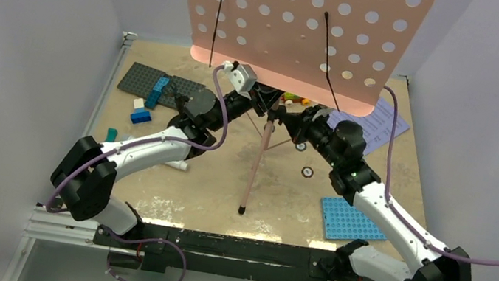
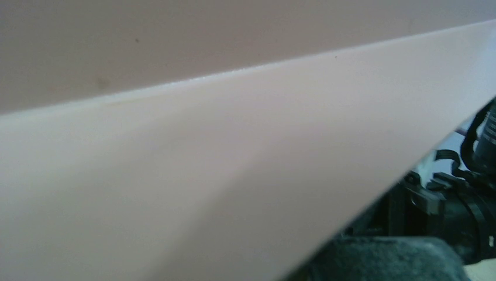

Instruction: Pack up the instrument practice props

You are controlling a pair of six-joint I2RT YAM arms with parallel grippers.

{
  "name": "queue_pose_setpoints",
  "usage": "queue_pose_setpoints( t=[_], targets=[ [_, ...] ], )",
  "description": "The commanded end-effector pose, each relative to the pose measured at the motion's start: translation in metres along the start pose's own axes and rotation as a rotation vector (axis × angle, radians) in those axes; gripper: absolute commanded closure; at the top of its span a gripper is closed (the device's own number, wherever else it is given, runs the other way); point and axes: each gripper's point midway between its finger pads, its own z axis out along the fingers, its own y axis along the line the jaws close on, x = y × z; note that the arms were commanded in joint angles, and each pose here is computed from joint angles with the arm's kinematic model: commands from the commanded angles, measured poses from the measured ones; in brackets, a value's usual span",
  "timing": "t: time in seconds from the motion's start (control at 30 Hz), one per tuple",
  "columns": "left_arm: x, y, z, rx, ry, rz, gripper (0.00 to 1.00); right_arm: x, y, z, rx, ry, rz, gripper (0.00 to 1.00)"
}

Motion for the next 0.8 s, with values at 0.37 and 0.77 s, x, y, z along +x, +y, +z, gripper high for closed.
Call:
queue_pose_setpoints(
  t=[0.37, 0.77],
  targets=[
    [0.062, 0.002, -0.007, -0.056, 0.222, -0.114, 1.00, 0.035, 0.004, -0.011, 0.234, -0.084, -0.807, 1.00],
    [0.061, 0.005, -0.011, -0.077, 0.224, -0.106, 1.00, 0.050, 0.030, -0.024, 0.262, -0.031, -0.959, 1.00]
  ],
)
